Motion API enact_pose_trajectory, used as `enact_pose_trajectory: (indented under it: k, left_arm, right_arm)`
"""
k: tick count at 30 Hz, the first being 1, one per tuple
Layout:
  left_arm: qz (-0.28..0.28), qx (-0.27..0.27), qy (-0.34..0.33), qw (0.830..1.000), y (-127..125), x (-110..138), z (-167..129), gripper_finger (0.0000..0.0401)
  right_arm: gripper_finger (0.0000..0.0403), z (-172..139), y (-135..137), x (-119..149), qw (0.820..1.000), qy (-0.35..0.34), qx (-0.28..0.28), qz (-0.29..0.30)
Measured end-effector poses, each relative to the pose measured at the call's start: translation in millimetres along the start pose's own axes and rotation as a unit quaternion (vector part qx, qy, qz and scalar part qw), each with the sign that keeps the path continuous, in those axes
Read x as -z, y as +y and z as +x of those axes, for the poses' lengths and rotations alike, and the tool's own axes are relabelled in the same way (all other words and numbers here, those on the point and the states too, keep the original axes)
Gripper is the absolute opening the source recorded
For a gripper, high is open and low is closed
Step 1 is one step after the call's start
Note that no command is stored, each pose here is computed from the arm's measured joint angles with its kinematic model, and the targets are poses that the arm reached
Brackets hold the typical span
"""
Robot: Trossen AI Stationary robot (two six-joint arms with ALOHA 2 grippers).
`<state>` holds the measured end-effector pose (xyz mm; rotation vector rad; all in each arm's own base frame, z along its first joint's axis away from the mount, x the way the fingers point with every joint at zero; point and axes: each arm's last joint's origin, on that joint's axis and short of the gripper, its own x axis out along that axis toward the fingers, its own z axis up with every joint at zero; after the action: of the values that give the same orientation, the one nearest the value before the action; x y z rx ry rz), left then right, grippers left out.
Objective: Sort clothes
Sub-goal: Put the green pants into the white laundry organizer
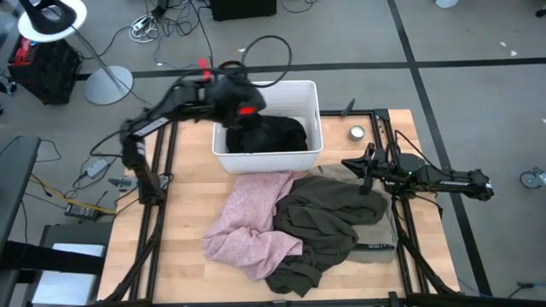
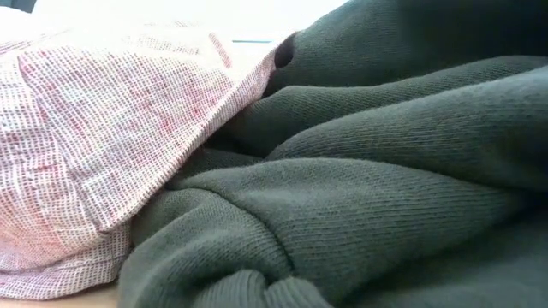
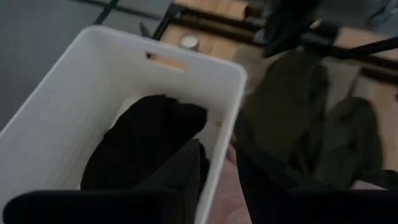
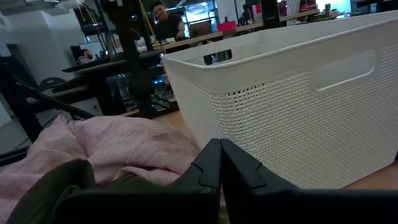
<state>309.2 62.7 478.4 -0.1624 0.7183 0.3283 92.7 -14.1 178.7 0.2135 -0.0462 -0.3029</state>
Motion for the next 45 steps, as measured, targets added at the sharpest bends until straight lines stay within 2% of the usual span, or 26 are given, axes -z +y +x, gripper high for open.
enact_pose_trajectory:
  k: [4,8,12,17,25,32,45]
  left_arm:
    - [-0.003,0.014,-0.040,0.999,-9,8,-44,0.0106]
    - [-0.010,0.002,-0.061,0.998,-16,29,-80,0.0106]
    - [-0.033,-0.001,-0.068,0.997,-24,56,-96,0.0106]
    - [-0.063,0.025,-0.090,0.994,-30,90,-109,0.0106]
    - [-0.075,0.047,-0.056,0.994,-45,138,-101,0.0106]
    - [-0.091,0.052,-0.001,0.995,-65,174,-75,0.0106]
    - [-0.122,0.040,0.057,0.990,-88,220,-54,0.0106]
  right_arm:
    - [0.0007,0,0,0,1.000,0.000,0.000,0.000]
    - [0.0007,0,0,0,1.000,0.000,0.000,0.000]
    - [0.0007,0,0,0,1.000,0.000,0.000,0.000]
    - [0.0007,0,0,0,1.000,0.000,0.000,0.000]
    - [0.0007,0,0,0,1.000,0.000,0.000,0.000]
    - [0.0007,0,0,0,1.000,0.000,0.000,0.000]
    - [0.0007,0,0,0,1.000,0.000,0.000,0.000]
